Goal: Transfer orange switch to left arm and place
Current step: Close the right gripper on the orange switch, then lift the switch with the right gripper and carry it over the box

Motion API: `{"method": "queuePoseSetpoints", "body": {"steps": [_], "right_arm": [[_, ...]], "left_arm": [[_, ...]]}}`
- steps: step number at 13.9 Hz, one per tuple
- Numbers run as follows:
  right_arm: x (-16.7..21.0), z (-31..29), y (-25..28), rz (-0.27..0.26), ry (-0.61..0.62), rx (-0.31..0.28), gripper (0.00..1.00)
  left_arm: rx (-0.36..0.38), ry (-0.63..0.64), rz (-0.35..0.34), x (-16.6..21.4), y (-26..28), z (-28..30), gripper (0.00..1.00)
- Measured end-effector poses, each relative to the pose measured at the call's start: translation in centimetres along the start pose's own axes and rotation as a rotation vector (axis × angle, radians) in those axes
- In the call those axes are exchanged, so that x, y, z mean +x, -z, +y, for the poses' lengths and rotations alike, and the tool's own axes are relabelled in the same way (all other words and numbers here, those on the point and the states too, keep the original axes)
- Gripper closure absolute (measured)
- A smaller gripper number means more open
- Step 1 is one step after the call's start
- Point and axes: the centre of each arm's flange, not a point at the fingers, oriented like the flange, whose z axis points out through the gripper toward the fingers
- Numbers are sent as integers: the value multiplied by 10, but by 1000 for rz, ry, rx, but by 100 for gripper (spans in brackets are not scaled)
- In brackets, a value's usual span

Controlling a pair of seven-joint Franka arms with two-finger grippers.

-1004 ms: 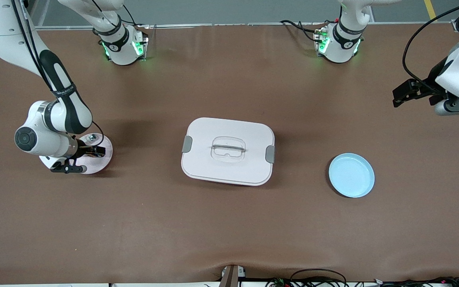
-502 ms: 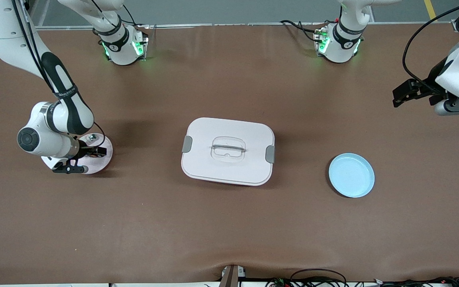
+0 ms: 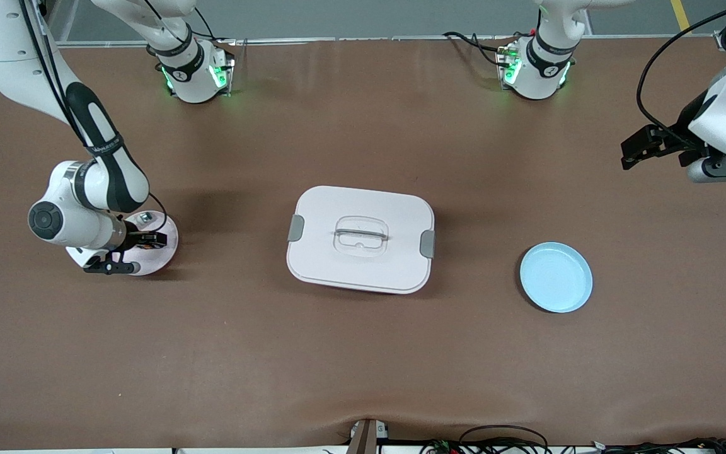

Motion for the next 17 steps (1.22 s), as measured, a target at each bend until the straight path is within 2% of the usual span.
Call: {"method": "queuePoseSetpoints", "body": {"steps": [4, 8, 14, 17], "right_arm": [[2, -3, 7, -11, 5, 2, 27], [1, -22, 61, -36, 5, -3, 27], [-23, -113, 163, -148, -123, -63, 27], [-31, -174, 212, -170, -216, -112, 27]], "left_arm": [[0, 0, 0, 0, 0, 0, 0], [0, 0, 0, 0, 0, 0, 0], [0, 1, 0, 0, 0, 0, 0], [0, 1, 0, 0, 0, 0, 0]]}}
